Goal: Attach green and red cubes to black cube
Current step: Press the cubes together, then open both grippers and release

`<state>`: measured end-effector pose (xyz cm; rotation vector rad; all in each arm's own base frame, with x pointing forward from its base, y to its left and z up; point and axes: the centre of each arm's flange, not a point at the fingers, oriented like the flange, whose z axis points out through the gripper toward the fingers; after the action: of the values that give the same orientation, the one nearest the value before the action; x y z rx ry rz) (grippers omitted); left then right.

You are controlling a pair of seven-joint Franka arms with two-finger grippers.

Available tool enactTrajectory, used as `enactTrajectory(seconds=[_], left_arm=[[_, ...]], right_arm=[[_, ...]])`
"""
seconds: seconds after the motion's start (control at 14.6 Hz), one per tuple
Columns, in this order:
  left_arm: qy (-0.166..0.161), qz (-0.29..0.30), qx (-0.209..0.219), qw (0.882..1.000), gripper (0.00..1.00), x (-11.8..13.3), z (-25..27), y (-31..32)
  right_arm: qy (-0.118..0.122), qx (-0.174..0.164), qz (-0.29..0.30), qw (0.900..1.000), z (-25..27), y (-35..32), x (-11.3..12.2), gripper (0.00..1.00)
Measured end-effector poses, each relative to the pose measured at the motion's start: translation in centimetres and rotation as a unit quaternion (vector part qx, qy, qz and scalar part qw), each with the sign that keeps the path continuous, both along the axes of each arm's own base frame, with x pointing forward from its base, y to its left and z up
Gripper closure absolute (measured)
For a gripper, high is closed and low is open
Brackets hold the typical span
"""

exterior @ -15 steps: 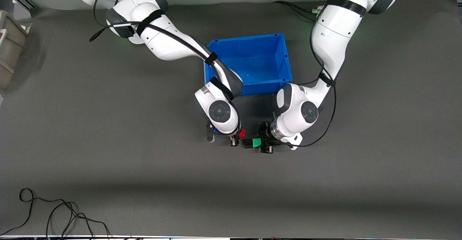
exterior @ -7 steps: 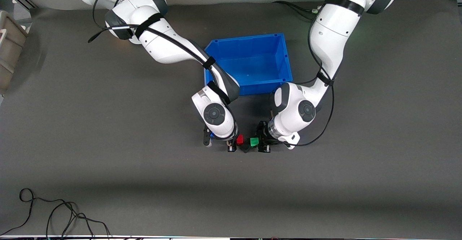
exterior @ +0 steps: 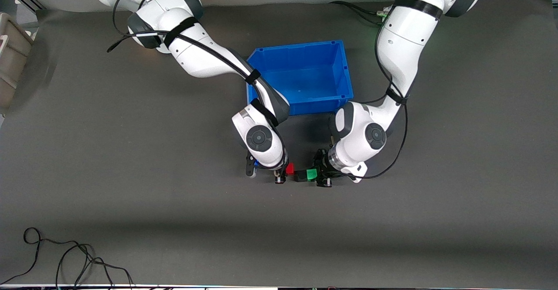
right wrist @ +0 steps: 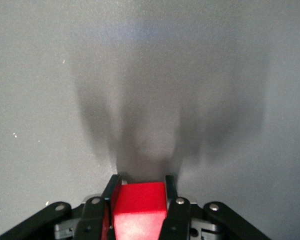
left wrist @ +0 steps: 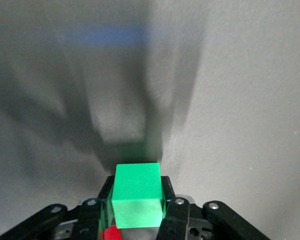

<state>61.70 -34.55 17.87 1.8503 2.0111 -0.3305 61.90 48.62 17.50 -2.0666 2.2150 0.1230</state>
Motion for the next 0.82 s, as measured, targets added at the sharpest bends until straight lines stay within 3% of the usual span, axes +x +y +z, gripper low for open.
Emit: enactTrajectory(seconds=[0.82], left_arm=[[0.003, -0.016, -0.004, 1.000, 0.60, -1.4, 0.0, -2.4]], right_arm=[[-0.003, -0.004, -0.005, 1.000, 0.0, -0.7, 0.6, 0.61]])
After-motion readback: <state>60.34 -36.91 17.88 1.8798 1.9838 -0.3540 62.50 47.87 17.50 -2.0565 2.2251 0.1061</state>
